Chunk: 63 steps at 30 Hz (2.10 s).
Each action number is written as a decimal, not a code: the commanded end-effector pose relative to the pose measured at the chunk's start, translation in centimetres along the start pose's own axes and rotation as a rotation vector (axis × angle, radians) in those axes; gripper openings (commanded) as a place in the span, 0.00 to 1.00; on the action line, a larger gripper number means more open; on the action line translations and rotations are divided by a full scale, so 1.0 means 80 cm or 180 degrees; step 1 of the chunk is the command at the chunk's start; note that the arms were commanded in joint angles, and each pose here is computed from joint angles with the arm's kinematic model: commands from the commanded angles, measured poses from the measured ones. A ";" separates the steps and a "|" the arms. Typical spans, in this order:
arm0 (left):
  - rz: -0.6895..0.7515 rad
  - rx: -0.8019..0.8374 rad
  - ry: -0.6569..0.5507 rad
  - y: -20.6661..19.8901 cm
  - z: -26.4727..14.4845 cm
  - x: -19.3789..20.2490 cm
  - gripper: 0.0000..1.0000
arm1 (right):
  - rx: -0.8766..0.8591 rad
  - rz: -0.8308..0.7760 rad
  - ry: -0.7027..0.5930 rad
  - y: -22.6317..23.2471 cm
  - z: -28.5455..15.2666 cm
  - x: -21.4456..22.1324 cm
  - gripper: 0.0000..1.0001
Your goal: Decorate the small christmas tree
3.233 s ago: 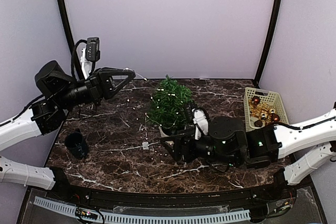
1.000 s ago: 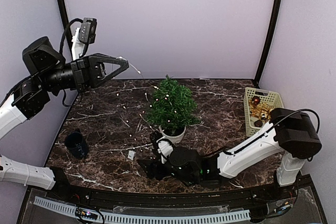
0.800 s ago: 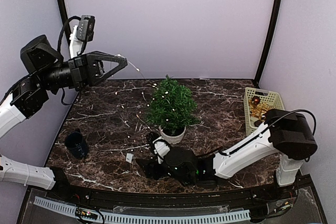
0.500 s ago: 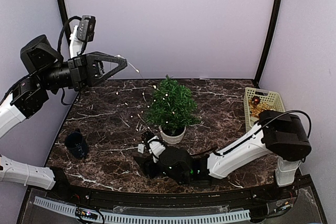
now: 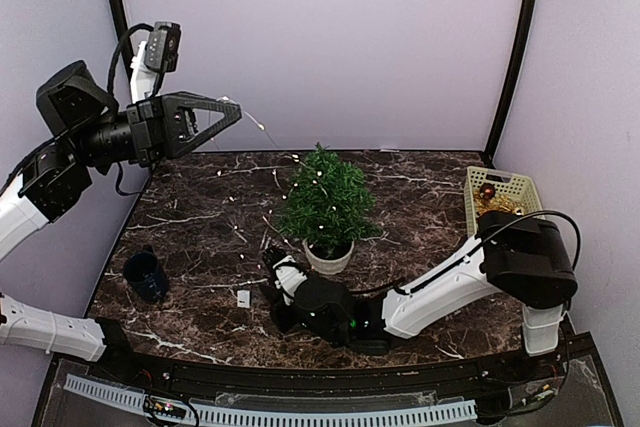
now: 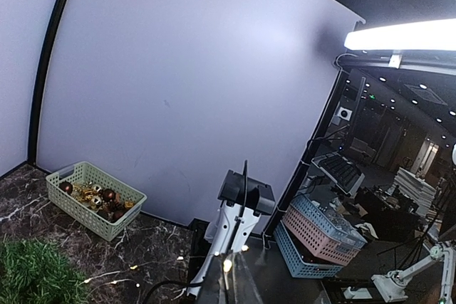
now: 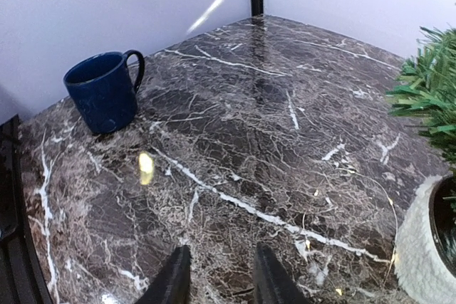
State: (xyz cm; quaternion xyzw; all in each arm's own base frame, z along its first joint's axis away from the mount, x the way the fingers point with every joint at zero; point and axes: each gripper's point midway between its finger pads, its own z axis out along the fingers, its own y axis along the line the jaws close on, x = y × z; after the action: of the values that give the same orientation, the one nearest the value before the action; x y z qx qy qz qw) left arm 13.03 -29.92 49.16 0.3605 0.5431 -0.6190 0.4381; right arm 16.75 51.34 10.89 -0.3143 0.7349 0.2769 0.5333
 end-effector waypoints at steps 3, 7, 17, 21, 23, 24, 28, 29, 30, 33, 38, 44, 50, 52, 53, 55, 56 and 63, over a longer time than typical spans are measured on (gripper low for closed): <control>0.0191 -0.0115 -0.0131 -0.009 -0.010 -0.020 0.00 | 0.0112 0.0074 -0.0161 -0.011 -0.005 -0.026 0.00; 0.0289 -0.0452 -0.0145 0.005 -0.021 -0.021 0.00 | 0.0192 0.0132 -0.0174 -0.023 -0.030 -0.037 0.00; 0.0307 -0.1505 -0.0054 0.063 -0.066 0.004 0.00 | 0.0883 0.0361 -0.0065 -0.099 -0.149 -0.056 0.00; 0.0297 -0.1620 -0.0023 0.074 -0.068 0.012 0.00 | 0.1270 0.0336 -0.0159 -0.140 -0.194 -0.090 0.00; 0.0299 -0.1638 -0.0016 0.078 -0.067 0.013 0.00 | 0.1461 0.0325 -0.0232 -0.160 -0.216 -0.109 0.00; 0.0302 -0.1645 -0.0017 0.079 -0.067 0.013 0.00 | 0.1555 0.0338 -0.0258 -0.172 -0.225 -0.117 0.00; 0.0288 -0.1653 -0.0022 0.087 -0.062 0.016 0.00 | 0.1809 0.0477 -0.0267 -0.223 -0.250 -0.140 0.00; 0.0283 -0.1622 -0.0024 0.088 -0.058 0.016 0.00 | 0.1850 0.0508 -0.0271 -0.234 -0.254 -0.146 0.00; 0.0262 -0.1605 -0.0018 0.090 -0.056 0.018 0.00 | 0.1866 0.0528 -0.0253 -0.244 -0.256 -0.150 0.00; 0.0233 -0.1492 -0.0003 0.095 -0.044 0.024 0.00 | 0.2102 0.0602 -0.0258 -0.284 -0.267 -0.166 0.00; 0.0156 -0.1443 -0.0002 0.113 -0.026 0.032 0.00 | 0.2240 0.0836 -0.0098 -0.345 -0.264 -0.173 0.00; -0.0037 -0.1378 -0.0073 0.144 0.004 0.035 0.00 | 0.2575 0.1043 0.0514 -0.420 -0.245 -0.114 0.00; -0.0263 -0.1452 0.0026 0.183 0.028 0.054 0.00 | 0.2123 0.1366 0.1031 -0.430 -0.206 -0.045 0.00; -0.0333 -0.1451 0.0037 0.190 0.033 0.059 0.00 | 0.1954 0.1403 0.1283 -0.420 -0.195 -0.024 0.04; -0.0372 -0.1446 0.0022 0.192 0.033 0.059 0.00 | 0.1871 0.1428 0.1421 -0.413 -0.192 -0.012 0.22; -0.0406 -0.1423 0.0018 0.196 0.038 0.062 0.00 | 0.1784 0.1517 0.1660 -0.402 -0.197 0.014 0.61; -0.0406 -0.1419 0.0012 0.197 0.039 0.061 0.00 | 0.1742 0.1577 0.1717 -0.396 -0.201 0.024 0.72; -0.0439 -0.1458 0.0095 0.209 0.044 0.069 0.00 | 0.1061 0.2080 0.1456 -0.339 -0.232 0.007 0.93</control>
State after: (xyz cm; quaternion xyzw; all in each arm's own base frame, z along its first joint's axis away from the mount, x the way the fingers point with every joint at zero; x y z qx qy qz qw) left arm 26.69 -34.53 36.46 0.2207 0.7200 -0.4873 0.4421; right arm 27.98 17.76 10.54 -0.0290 0.9483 0.1256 0.2900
